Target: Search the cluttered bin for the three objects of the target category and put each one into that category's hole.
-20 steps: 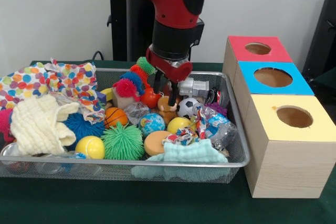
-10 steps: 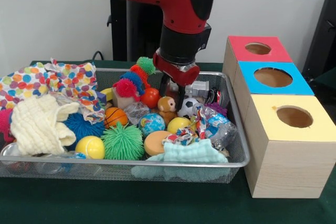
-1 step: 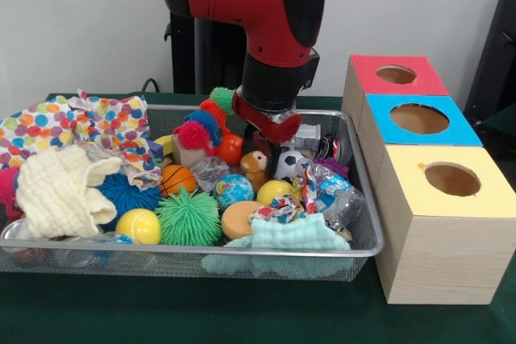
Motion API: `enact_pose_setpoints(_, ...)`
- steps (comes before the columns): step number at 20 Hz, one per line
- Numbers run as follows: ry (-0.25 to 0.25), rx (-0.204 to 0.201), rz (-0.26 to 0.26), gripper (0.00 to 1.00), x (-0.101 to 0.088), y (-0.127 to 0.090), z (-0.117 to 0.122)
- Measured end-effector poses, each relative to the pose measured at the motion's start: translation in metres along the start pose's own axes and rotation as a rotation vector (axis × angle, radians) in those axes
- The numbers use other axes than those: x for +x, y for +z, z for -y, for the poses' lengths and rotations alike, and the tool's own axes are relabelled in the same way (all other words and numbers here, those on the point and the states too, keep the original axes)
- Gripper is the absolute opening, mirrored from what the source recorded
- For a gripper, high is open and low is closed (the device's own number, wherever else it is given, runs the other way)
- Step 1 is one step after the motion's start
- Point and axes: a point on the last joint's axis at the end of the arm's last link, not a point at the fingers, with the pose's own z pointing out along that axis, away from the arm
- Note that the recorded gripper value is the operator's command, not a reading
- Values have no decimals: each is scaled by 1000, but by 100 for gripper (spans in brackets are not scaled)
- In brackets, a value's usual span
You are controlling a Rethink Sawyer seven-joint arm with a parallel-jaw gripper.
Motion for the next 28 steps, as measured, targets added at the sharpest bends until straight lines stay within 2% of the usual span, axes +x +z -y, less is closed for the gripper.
enact_pose_setpoints(9,0,13,-1,100,-3,15,0)
enact_pose_setpoints(10,0,15,4,0,-6,17,1)
enact_pose_setpoints(28,3,14,11,0,-11,12,0)
